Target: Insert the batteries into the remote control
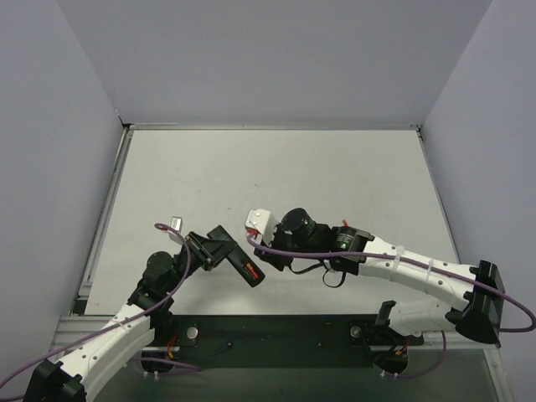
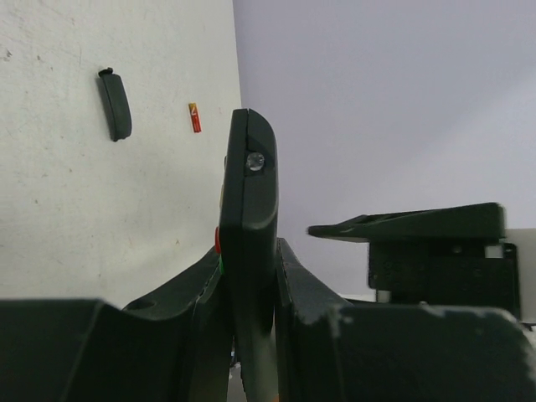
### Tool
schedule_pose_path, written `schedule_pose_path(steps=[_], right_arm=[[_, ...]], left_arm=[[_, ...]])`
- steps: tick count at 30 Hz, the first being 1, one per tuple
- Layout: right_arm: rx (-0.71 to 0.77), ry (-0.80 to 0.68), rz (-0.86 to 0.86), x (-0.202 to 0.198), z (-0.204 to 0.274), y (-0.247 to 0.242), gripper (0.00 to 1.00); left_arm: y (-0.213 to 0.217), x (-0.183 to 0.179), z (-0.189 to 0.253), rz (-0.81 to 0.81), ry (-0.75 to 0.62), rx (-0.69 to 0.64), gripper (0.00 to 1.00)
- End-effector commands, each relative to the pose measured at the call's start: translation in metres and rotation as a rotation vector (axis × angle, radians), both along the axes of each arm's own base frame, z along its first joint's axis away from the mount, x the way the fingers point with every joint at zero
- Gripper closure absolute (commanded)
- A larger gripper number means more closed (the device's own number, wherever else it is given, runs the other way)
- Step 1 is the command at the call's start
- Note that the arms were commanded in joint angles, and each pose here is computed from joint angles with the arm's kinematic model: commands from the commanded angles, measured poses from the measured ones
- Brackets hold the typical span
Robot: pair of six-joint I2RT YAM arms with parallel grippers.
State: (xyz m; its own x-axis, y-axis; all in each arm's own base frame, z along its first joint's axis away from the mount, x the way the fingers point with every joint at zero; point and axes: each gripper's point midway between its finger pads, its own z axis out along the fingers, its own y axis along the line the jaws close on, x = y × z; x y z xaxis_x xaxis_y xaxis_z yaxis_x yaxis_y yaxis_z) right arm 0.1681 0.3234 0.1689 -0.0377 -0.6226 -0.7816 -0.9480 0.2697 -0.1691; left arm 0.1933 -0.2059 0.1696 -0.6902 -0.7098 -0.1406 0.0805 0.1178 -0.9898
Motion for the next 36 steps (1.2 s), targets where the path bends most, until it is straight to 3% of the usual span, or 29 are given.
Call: schedule_pose_path(steps=[1, 2, 4, 11, 15, 19, 36], right_arm=[[0.183, 0.151, -0.220, -0.005, 0.061, -0.005, 0.51], [0.171, 0.192, -0.249, -0.009, 0.058, -0.009, 0.43], [0.185, 0.286, -0.329, -0.015, 0.055, -0.010, 0.41], [0.123, 0.449, -0.449, -0.028, 0.015, -0.002, 0.46], [0.105, 0.456, -0.471, -0.026, 0.010, 0.003, 0.50], [0.072, 0.477, -0.485, -0.028, -0.002, 0.007, 0.60], [0.011, 0.519, -0.482, -0.031, -0.029, 0.023, 0.67]], left_arm=[[0.003, 0.005, 0.004, 0.028, -0.059, 0.036, 1.00], [0.004, 0.006, 0.002, 0.038, -0.060, 0.042, 1.00], [0.007, 0.010, -0.007, 0.060, -0.052, 0.064, 1.00], [0.007, 0.013, -0.008, 0.072, -0.065, 0.079, 1.00], [0.008, 0.014, -0.008, 0.076, -0.070, 0.081, 1.00], [0.008, 0.013, -0.007, 0.078, -0.073, 0.075, 1.00], [0.008, 0.012, 0.000, 0.074, -0.083, 0.045, 1.00]])
